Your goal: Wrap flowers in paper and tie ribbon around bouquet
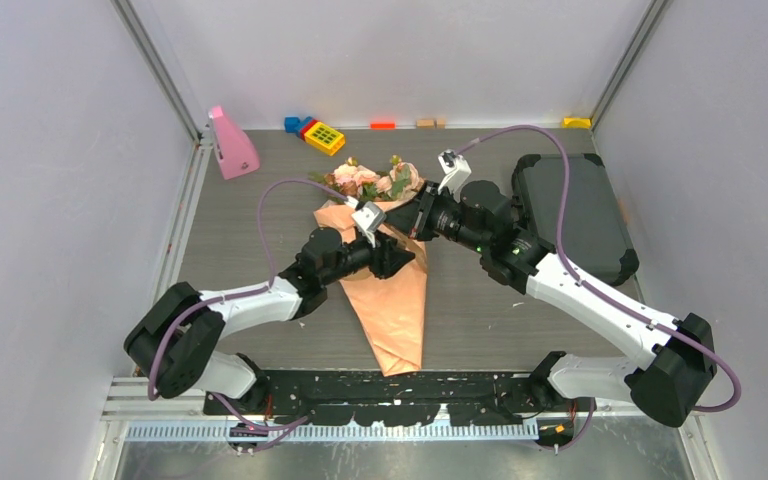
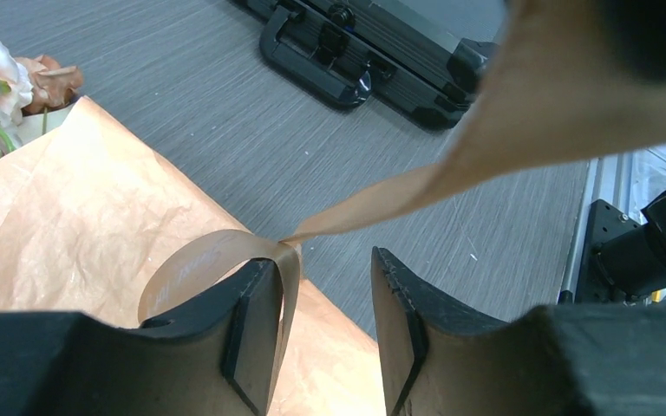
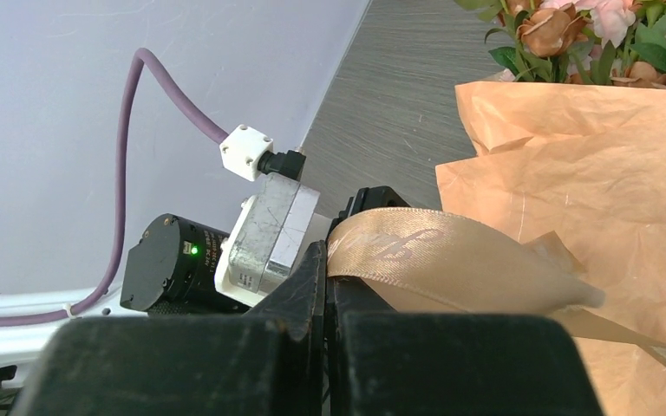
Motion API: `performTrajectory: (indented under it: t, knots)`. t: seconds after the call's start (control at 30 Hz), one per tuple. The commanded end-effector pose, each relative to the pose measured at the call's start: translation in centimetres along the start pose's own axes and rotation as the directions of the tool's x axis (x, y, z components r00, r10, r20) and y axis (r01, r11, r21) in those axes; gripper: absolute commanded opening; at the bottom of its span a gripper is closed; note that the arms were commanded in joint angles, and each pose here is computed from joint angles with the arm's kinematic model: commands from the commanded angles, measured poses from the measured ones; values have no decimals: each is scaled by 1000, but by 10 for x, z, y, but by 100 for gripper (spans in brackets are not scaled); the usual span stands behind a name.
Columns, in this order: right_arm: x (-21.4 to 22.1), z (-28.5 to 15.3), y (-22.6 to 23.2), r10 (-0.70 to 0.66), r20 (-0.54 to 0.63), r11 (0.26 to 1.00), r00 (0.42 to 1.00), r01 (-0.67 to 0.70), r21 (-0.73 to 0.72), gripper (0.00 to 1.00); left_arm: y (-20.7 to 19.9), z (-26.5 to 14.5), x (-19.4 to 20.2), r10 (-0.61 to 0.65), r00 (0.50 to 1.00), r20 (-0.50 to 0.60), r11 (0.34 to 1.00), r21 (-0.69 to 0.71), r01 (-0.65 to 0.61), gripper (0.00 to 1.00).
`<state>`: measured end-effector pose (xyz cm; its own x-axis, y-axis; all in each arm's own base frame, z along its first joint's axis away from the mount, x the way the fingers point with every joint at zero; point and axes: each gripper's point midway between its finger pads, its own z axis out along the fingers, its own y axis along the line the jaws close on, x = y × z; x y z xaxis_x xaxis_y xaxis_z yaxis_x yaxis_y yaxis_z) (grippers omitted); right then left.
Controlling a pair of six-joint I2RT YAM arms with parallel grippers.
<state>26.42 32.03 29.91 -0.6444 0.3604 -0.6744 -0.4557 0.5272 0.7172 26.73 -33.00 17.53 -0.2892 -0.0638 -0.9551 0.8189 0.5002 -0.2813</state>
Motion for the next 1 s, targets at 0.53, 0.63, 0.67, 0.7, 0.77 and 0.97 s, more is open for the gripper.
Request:
performTrajectory:
  t: [0.53,0.63,0.67,0.7,0.77,0.97]
  knots:
    - [-19,-21,18,-5,49,1000,999,6,-12,1,-15,2,-27,94,992,89,992,75,-101,44]
    - [-18,-13,17,0,45,1000,999,1,-18,1,-19,5,-26,82,993,90,990,105,-91,44]
    - [-18,-9,15,3,45,1000,999,-2,-16,1,-20,6,-26,77,993,90,990,112,-87,44]
    - [-16,-6,14,7,40,1000,999,-7,-12,1,-21,8,-25,68,994,89,990,116,-78,44]
    - [-19,0,19,11,47,999,999,-9,-41,1,-20,10,-23,51,995,90,991,120,-62,43]
    - [-18,9,25,31,35,996,999,-28,-83,1,-16,12,-20,32,995,100,994,101,-42,24]
